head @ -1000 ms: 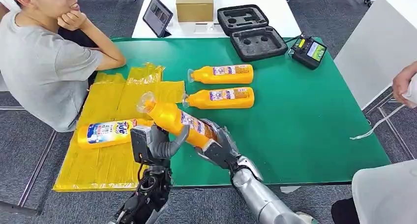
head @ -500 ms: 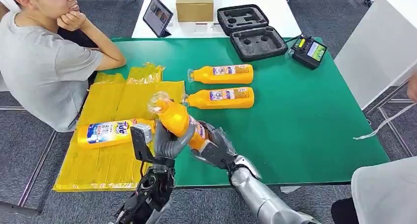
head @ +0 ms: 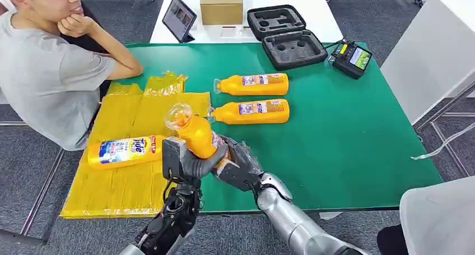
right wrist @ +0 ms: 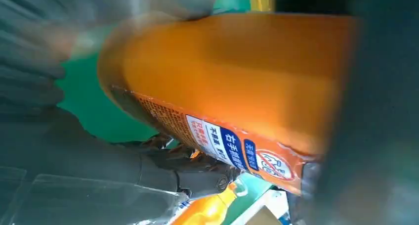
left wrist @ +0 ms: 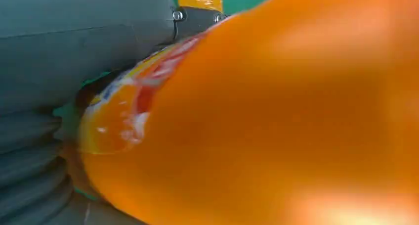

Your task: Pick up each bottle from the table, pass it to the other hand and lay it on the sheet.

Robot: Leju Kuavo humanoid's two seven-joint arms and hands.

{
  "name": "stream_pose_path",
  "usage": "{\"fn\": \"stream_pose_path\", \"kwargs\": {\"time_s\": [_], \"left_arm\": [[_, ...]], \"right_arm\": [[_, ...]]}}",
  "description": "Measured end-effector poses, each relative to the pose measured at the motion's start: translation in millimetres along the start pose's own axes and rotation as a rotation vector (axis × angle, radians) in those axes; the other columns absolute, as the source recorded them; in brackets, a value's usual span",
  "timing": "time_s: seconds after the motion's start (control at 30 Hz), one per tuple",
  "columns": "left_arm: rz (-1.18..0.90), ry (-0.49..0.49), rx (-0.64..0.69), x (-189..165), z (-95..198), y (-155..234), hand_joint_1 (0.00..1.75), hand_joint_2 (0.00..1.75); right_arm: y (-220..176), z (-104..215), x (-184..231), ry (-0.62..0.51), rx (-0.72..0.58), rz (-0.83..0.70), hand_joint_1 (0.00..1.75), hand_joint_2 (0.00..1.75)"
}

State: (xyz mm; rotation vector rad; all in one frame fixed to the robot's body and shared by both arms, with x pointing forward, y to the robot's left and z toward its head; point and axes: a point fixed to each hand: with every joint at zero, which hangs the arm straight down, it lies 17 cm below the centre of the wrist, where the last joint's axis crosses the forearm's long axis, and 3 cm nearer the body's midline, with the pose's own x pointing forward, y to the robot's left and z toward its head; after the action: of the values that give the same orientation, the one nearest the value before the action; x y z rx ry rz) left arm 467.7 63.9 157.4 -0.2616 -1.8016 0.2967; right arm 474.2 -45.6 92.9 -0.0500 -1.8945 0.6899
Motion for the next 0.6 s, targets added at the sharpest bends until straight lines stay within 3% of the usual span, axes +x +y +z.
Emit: {"fn": "stream_pose_path", "kwargs": {"time_s": [0.3,0.33,0.37,0.43,0.47,0.5,0.6], "left_arm": [[-0.123,-0.014,0.017,-13.4,7.7,10.2,0.03,1.75],[-0.149,-0.024,0.024,-13.9,8.6,12.7,0.24,1.75],[-0.176,-0.031,0.031,-14.4,9.4,14.6,1.4,1.75],[-0.217,-0.043,0.031,-15.2,11.3,15.8,1.47,1.75],[-0.226,-0.045,0.031,-15.7,11.8,16.5,1.66,1.75],[-0.23,-0.049,0.029,-15.1,12.0,16.0,1.71,1.75],[-0.219,-0.052,0.037,-13.3,12.2,16.9,1.75,1.75]], "right_arm": [[1.6,-4.4,13.1,-0.037,-0.01,0.013,1.75,1.75],[2.5,-4.9,16.0,-0.043,-0.011,0.008,1.75,1.75],[3.6,-5.4,18.8,-0.05,-0.011,0.003,1.75,1.75],[4.7,-6.8,23.7,-0.059,-0.012,-0.006,1.75,1.75],[4.7,-7.7,25.6,-0.063,-0.014,-0.009,1.75,1.75],[4.9,-8.0,26.5,-0.064,-0.015,-0.011,1.75,1.75],[3.5,-7.9,26.8,-0.066,-0.019,-0.013,1.75,1.75]]}}
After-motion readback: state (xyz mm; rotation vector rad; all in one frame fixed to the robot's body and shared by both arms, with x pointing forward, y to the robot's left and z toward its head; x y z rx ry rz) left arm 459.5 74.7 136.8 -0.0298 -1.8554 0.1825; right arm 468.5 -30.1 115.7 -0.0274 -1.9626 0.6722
